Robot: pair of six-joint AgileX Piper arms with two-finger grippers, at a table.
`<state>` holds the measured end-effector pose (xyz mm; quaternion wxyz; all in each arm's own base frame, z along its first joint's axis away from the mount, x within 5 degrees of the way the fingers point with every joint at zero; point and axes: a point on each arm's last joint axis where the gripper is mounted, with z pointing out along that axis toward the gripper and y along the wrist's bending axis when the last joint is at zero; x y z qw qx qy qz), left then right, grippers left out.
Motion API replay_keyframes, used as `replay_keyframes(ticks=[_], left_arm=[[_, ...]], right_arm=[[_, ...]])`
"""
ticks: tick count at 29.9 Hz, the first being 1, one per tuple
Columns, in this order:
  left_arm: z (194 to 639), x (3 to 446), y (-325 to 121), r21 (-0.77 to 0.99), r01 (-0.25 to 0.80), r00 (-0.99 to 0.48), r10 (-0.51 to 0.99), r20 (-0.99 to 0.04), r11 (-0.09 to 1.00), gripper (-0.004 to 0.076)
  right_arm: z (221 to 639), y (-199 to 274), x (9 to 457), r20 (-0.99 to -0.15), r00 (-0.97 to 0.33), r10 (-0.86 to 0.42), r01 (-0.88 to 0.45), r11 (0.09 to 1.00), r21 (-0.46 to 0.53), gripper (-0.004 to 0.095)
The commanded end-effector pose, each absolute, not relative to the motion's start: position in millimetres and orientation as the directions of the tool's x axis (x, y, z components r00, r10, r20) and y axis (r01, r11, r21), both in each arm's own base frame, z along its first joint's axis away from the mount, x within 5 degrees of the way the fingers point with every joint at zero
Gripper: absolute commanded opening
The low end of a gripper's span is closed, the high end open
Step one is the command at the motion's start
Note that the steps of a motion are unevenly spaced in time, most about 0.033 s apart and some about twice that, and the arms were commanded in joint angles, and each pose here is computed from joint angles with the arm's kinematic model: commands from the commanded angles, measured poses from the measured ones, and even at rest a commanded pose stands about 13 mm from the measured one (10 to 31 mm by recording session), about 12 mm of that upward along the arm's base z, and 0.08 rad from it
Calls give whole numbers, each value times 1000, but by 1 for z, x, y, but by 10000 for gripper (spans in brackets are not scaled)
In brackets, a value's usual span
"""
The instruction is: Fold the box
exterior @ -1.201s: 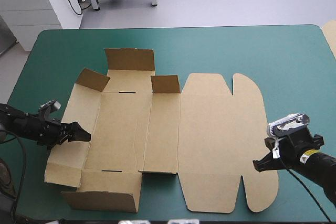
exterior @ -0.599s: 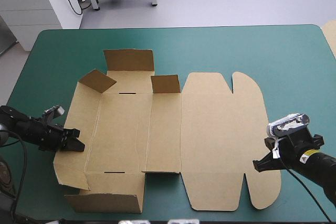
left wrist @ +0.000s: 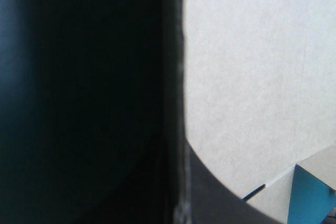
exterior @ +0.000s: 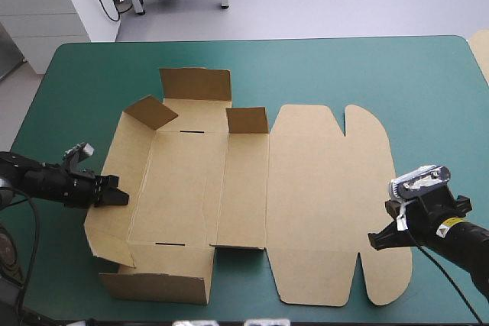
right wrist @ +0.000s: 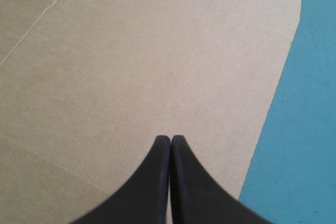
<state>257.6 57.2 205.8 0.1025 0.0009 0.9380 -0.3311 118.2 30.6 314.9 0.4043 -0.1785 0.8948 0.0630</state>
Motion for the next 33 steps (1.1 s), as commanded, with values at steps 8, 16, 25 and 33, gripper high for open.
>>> replay_keyframes(ticks=[8, 16, 25, 33], left_arm=[[299, 302, -3, -488, 429, -878, 223, -424, 760, 8], [364, 320, -71, -125, 678, -676, 548, -493, 724, 8], [401, 320, -141, 146, 805, -406, 714, -571, 575, 8], [412, 306, -198, 530, 761, -83, 867, -492, 374, 8]], right_arm=[[331, 29, 124, -823, -513, -244, -340, 938, -66, -21], [335, 28, 128, -852, -469, -230, -324, 943, -77, -21], [375, 27, 125, -904, -359, -234, -304, 945, -124, -21], [429, 10, 114, -945, -248, -215, -127, 974, -188, -19]])
